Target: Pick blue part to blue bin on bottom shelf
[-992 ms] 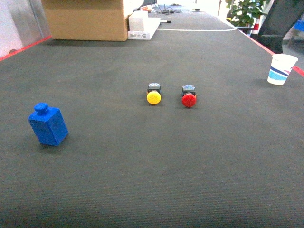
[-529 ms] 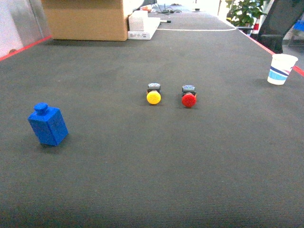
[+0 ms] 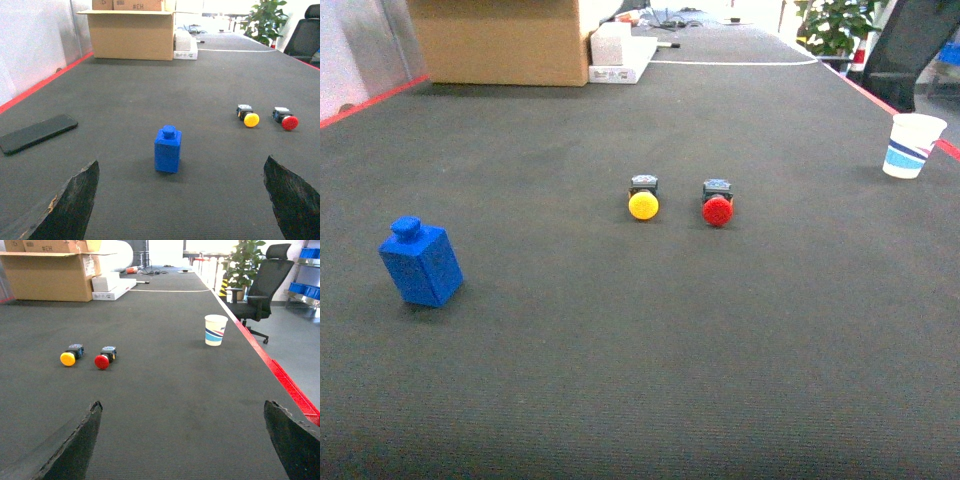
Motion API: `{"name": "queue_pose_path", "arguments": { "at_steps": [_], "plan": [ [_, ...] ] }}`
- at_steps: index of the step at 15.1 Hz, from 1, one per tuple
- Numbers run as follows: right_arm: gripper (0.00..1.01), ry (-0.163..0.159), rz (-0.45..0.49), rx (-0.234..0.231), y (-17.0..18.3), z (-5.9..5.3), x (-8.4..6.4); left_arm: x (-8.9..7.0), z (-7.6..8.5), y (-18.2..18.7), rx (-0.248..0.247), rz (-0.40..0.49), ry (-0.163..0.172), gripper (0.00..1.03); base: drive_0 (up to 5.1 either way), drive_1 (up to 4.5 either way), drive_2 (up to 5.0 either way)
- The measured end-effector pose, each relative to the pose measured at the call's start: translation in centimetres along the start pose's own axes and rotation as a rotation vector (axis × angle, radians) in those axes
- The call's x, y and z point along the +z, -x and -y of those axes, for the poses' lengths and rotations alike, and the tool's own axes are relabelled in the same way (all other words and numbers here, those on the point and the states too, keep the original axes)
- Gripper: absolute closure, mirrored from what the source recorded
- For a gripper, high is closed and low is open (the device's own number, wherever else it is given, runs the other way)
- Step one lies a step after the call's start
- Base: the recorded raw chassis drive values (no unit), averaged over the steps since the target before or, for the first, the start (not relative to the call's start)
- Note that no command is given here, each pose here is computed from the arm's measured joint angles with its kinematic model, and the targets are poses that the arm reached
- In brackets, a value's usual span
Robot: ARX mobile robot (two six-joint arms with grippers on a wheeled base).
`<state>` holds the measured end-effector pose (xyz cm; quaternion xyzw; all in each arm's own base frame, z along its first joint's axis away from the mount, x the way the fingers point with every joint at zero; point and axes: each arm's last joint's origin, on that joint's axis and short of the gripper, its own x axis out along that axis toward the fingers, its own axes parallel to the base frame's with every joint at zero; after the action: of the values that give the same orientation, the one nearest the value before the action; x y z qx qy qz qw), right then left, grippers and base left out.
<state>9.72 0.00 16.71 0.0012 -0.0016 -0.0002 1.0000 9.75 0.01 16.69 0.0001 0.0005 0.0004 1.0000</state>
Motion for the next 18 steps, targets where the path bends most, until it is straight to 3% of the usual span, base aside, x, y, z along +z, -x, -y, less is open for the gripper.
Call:
{"name": "queue_pose_path", "arguments": {
  "at_steps": [18],
  "plan": [
    [0.03, 0.000, 0.000, 0.000, 0.00, 0.00, 0.00, 0.00, 0.00, 0.00, 0.000, 0.000, 0.000, 0.05, 0.0, 0.00, 0.0]
  ]
}}
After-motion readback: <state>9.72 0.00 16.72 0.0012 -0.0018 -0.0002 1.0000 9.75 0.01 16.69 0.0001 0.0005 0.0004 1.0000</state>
